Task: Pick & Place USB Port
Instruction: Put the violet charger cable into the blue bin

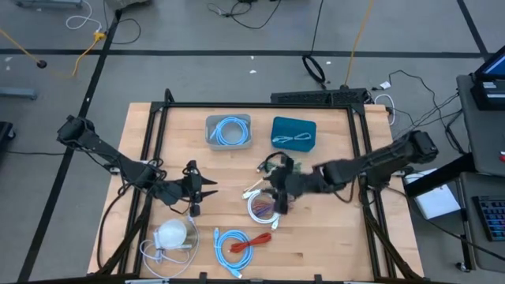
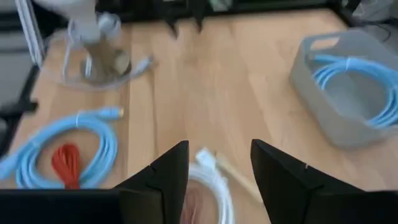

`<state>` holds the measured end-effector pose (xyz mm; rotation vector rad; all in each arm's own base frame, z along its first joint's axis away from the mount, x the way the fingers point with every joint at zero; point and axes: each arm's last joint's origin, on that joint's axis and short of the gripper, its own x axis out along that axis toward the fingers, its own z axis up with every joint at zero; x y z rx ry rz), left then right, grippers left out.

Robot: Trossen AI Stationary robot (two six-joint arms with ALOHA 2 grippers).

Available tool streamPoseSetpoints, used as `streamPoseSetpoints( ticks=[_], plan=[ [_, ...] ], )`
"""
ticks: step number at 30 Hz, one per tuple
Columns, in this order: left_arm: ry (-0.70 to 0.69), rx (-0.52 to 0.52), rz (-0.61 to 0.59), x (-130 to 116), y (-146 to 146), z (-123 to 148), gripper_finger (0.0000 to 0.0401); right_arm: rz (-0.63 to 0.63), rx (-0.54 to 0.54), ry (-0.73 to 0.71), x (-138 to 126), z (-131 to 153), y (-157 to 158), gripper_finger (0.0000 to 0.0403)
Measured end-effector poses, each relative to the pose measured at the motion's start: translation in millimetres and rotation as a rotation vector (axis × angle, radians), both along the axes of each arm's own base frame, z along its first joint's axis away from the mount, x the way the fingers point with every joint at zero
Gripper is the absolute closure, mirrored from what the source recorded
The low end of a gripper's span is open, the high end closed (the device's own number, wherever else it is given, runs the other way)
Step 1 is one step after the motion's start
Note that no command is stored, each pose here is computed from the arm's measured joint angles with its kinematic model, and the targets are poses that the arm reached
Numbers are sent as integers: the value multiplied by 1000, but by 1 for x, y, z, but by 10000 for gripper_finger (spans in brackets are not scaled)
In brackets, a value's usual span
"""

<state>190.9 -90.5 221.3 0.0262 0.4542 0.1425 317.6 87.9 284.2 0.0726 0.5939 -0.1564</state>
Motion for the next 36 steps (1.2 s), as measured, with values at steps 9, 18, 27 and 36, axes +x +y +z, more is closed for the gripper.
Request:
streamPoseSetpoints(
  ticks=[9,18,27,36],
  plan=[
    [-6,-4,3,1,1,1,272,-80,-157,144,-27,-22,29,239],
    [-8,5,16,1,2,1,272,57,-233,341,-27,-48,34,238],
    [11,15,30,1,5,-1,272,164,-164,502,-16,-89,48,236],
    [12,7,38,1,6,-1,272,132,-270,468,-11,-87,48,197]
  ],
)
